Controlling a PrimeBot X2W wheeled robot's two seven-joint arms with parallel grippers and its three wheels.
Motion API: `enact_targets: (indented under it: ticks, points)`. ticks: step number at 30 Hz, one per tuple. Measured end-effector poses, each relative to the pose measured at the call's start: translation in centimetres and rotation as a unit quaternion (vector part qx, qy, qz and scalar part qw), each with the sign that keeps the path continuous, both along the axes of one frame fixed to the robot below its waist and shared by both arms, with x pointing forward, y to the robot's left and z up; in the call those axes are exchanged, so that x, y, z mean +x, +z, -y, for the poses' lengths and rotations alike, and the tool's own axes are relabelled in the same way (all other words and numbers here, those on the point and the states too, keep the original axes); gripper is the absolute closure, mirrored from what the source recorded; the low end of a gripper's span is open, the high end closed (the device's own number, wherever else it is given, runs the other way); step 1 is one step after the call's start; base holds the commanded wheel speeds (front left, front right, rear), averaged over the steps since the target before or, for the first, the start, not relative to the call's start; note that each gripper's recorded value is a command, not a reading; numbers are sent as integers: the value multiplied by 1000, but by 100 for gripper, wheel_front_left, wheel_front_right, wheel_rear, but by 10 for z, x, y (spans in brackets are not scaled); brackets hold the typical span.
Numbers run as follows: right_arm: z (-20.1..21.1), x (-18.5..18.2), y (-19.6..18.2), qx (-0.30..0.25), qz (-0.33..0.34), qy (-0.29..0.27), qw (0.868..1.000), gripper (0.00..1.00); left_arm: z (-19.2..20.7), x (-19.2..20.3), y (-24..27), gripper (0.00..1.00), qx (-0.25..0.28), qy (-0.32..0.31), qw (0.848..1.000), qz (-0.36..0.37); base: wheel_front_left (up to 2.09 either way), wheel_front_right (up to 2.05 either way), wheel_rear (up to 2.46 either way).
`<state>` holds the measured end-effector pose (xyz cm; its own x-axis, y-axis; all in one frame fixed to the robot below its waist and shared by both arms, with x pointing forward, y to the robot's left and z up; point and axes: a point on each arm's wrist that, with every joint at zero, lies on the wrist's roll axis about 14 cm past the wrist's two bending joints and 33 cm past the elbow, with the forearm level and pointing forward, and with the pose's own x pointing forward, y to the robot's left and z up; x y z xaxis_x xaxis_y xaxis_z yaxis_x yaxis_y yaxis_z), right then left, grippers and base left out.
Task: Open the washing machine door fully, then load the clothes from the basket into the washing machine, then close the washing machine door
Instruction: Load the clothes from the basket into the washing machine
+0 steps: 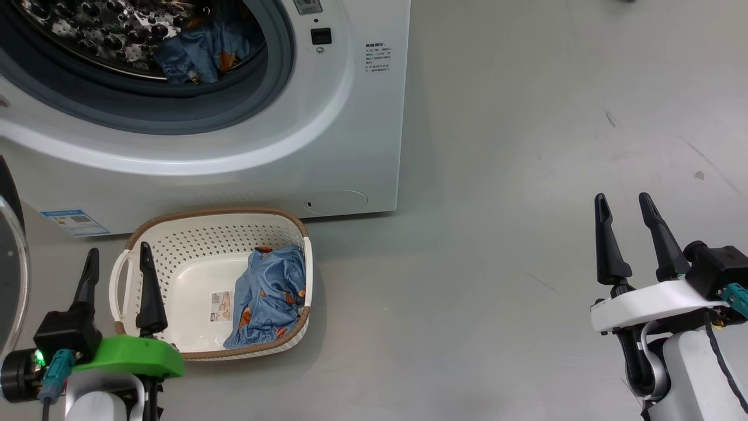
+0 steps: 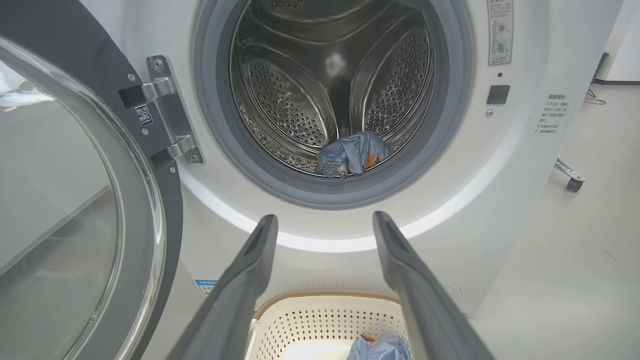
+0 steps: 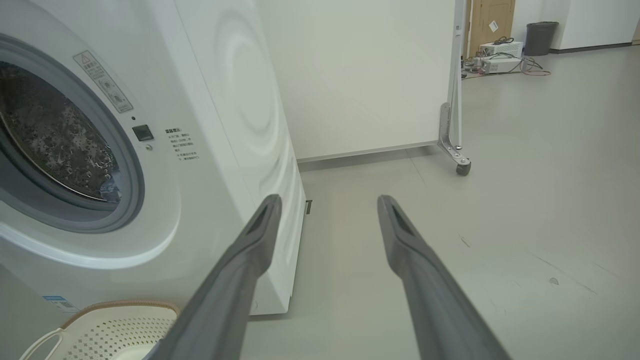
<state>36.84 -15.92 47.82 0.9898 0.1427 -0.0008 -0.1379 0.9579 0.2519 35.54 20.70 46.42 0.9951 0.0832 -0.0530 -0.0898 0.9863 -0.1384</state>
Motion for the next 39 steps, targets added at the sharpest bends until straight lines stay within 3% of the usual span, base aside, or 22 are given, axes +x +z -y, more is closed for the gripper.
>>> enact_targets:
  ticks: [27,39]
  points:
    - [-7,-8,8,-3,13,8,1000,0,-3,-24,2,0,0,6,1000,0,0,0,0]
    - [-7,-5,-16,-3,-24,11,1000,0,6,-19,-19,0,-7,-7,999,-34,0,0,0]
